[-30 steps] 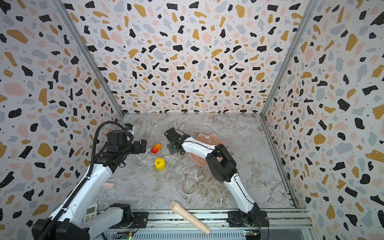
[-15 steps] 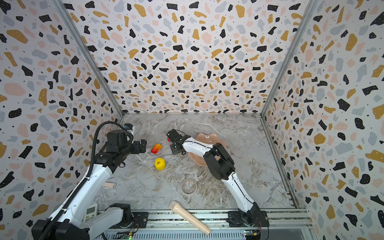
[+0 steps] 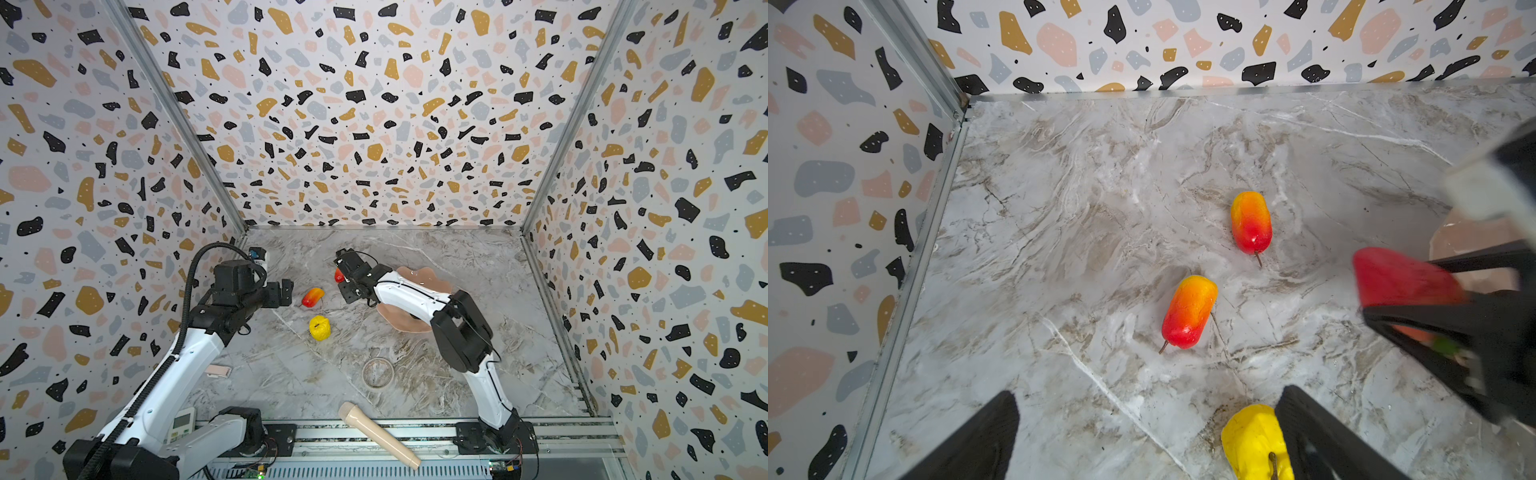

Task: Place and organize the fake fruits in the fruit bowl
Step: 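Carry the strawberry with the right gripper into the bowl beside the avocado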

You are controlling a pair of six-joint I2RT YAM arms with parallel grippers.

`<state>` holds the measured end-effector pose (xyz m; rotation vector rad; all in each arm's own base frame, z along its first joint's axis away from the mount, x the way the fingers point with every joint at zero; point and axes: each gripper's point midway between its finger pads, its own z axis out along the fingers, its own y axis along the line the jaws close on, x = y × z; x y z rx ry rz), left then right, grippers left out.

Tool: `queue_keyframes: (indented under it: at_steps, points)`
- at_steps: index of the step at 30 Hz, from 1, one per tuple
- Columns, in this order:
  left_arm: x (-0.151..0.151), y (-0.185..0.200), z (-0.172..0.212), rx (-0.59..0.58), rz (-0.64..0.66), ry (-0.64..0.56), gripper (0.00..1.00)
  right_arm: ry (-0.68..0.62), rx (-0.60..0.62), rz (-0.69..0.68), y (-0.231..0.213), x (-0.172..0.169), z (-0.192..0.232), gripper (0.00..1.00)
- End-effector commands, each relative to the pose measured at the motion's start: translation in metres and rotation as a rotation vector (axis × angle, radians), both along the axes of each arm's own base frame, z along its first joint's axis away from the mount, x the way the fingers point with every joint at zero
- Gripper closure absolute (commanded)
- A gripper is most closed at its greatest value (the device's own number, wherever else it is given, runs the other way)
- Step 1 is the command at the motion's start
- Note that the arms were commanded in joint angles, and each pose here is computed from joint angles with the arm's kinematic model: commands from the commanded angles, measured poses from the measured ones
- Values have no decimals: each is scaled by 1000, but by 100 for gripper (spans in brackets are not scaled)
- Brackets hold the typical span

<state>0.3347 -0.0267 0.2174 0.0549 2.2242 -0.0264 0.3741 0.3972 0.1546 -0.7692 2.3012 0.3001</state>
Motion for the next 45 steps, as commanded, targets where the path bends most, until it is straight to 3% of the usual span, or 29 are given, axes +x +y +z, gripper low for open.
queue_keyframes:
  at_steps: [1,8,15,28,31,37,45]
  points:
    - [2,1,5,3,-6,-29,0,-84,1,20,-42,-9,48,65]
    - [1,-1,5,-1,-12,-31,0,-44,-29,-82,-151,-24,42,65]
    - [1,-2,6,-7,-19,-32,0,51,-118,-177,-211,-31,9,69]
    - [1,-4,7,-12,-26,-36,1,197,-172,-183,-230,-31,-59,67]
    - [1,-4,7,-13,-26,-36,0,213,-177,-191,-233,-30,-68,58]
    - [2,-4,7,-13,-27,-35,0,233,-179,-198,-236,-27,-79,51]
    - [2,-4,6,-15,-28,-33,1,228,-200,-203,-240,-26,-73,30]
